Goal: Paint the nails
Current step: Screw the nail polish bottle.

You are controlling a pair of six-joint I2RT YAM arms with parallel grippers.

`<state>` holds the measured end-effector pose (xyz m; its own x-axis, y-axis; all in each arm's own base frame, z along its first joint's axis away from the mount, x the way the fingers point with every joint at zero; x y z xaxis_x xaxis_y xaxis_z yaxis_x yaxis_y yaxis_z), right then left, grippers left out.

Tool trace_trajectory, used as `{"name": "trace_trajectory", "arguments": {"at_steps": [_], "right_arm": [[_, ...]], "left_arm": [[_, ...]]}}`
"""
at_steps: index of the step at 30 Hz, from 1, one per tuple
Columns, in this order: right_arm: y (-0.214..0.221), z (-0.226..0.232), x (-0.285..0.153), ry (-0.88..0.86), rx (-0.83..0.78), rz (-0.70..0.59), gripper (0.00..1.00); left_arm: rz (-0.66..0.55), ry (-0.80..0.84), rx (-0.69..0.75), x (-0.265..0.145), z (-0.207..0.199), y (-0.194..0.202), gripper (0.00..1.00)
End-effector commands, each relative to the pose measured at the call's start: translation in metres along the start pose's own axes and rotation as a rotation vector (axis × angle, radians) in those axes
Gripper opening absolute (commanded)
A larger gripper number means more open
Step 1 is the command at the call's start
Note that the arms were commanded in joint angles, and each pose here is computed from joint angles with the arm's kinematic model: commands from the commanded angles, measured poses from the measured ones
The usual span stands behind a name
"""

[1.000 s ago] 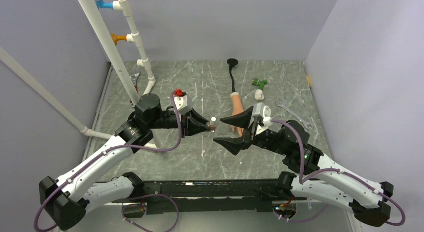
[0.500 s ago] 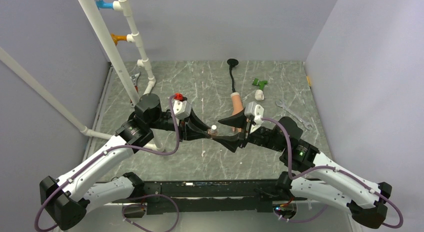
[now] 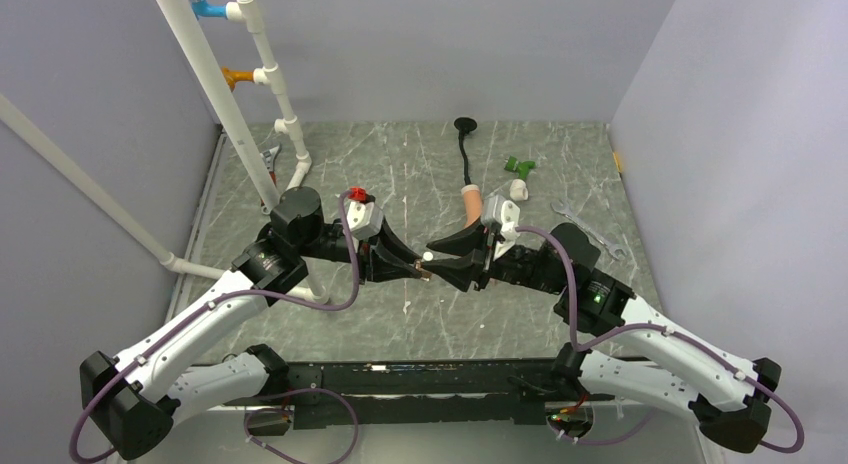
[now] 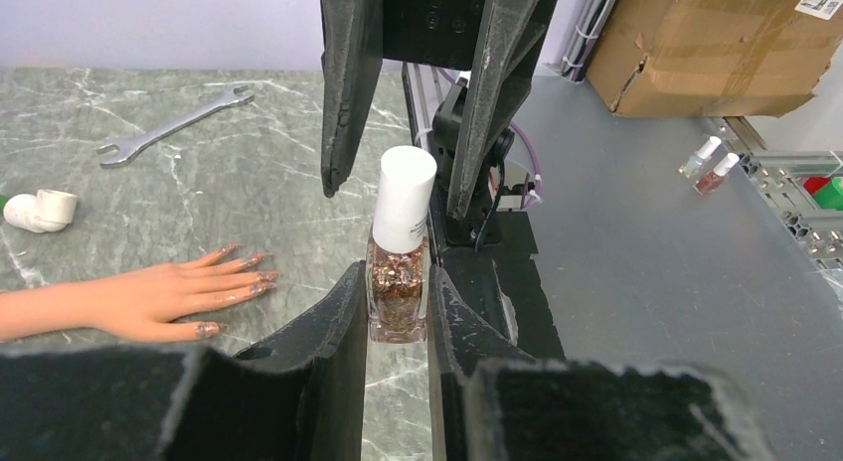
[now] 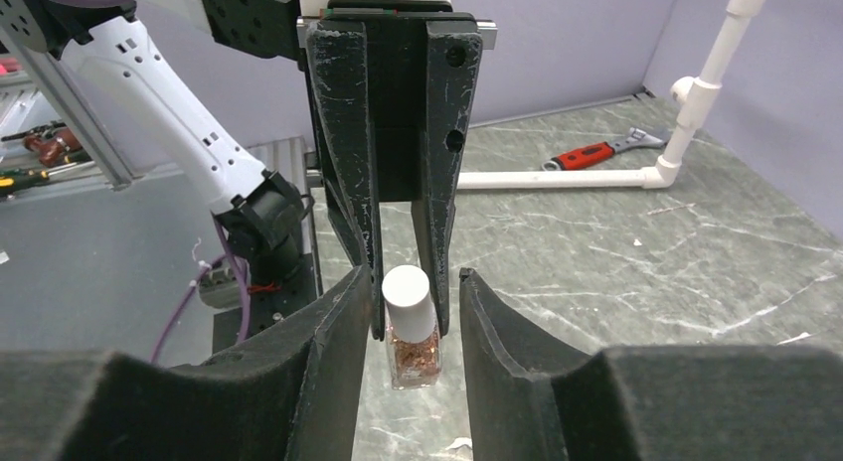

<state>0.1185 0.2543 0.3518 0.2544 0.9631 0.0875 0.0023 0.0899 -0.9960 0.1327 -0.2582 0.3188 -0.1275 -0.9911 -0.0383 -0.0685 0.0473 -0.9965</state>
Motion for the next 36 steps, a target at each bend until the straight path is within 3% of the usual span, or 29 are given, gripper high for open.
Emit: {"name": "trace_trajectory", "arguments": {"at_steps": [1,7,13,36], "right_arm": [[-0.02,0.005,0.002,-0.041,-0.018,-0.038,0.38],[-0.015,0.006,0.004,-0.049,-0.006,-0.015,0.29],[-0.007,0.003,0.005,-0.026,0.015,0.009,0.0],[0.018,-0.033,0.018,0.248,0.219,-0.006,0.0]], "left_arm": [[-0.035,0.018,0.079,-0.001,-0.002,-0.021,0.0],[-0.035,0.016,0.08,-0.001,-0.003,-0.021,0.0],[-0.039,0.007,0.084,-0.001,-0.002,-0.021,0.0],[-0.07,-0.304,0.064,-0.014,0.028,-0.027,0.0]]}}
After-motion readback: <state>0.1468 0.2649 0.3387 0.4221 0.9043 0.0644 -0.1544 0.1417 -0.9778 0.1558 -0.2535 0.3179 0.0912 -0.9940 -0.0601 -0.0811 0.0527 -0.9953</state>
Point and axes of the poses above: each gripper's point midway between its finger pads, its own x axis out along the fingers, its own z axis along the line the jaws close on, y = z × x, the point moved 4 cm from there along -x, back along the fingers
